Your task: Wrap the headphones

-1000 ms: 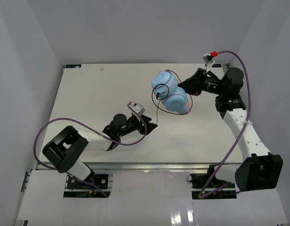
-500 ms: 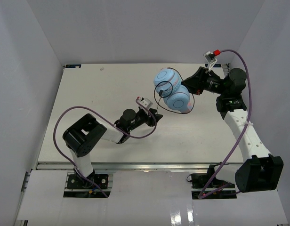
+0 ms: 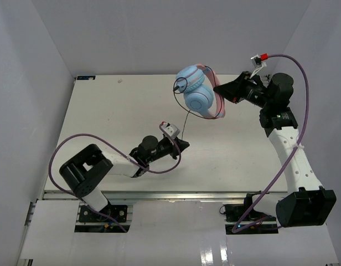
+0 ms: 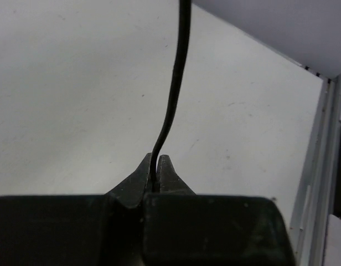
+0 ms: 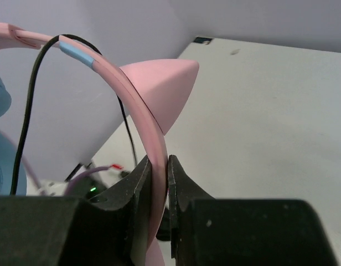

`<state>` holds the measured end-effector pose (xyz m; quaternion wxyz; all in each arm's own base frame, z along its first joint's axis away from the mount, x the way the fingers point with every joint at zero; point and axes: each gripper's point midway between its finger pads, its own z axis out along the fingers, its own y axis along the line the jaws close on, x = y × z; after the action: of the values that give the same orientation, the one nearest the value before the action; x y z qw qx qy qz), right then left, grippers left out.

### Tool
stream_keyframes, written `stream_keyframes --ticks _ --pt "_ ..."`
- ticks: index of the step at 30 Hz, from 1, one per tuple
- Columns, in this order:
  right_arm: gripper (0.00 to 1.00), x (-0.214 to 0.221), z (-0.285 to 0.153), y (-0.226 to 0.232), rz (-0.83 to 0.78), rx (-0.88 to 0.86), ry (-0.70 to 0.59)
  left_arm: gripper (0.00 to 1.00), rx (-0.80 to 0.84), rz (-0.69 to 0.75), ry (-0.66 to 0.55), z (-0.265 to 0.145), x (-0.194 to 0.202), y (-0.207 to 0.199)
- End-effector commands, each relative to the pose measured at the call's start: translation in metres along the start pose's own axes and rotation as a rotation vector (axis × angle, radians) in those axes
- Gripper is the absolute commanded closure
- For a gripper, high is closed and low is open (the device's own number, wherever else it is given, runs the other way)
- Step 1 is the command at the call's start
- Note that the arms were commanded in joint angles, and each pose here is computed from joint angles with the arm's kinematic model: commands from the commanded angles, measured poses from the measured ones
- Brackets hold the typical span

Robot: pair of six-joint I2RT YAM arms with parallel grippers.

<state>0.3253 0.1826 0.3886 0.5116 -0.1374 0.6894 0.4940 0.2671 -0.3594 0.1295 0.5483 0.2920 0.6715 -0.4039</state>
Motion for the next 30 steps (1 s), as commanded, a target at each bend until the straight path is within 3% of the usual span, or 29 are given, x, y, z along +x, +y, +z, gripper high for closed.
stream_keyframes --ticks 1,7,13,18,22,26,30 --pt "0.92 -0.024 -0.012 -0.067 -0.089 0.464 -0.151 1.00 0.040 -0.009 0.075 -0.010 -0.008 -0.038" --pt "0.92 0.003 -0.011 -0.106 -0.273 0.671 -0.109 1.00 0.108 -0.065 0.227 -0.008 -0.020 -0.074" --pt "0.92 0.013 -0.031 -0.143 -0.500 0.882 -0.104 1.00 0.135 -0.003 0.417 -0.036 -0.037 -0.097" --pt "0.92 0.024 -0.032 -0.158 -0.660 0.957 -0.027 1.00 0.130 0.074 0.475 -0.048 -0.073 -0.102" --pt "0.92 0.049 -0.016 -0.151 -0.788 0.880 0.090 1.00 0.067 0.203 0.555 -0.046 -0.084 -0.084" --pt "0.92 0.079 -0.006 -0.123 -0.913 0.693 0.172 1.00 -0.029 0.318 0.599 -0.037 -0.091 -0.059" --pt "0.92 0.102 -0.003 -0.103 -0.929 0.520 0.227 1.00 -0.171 0.462 0.626 -0.038 -0.096 -0.022"
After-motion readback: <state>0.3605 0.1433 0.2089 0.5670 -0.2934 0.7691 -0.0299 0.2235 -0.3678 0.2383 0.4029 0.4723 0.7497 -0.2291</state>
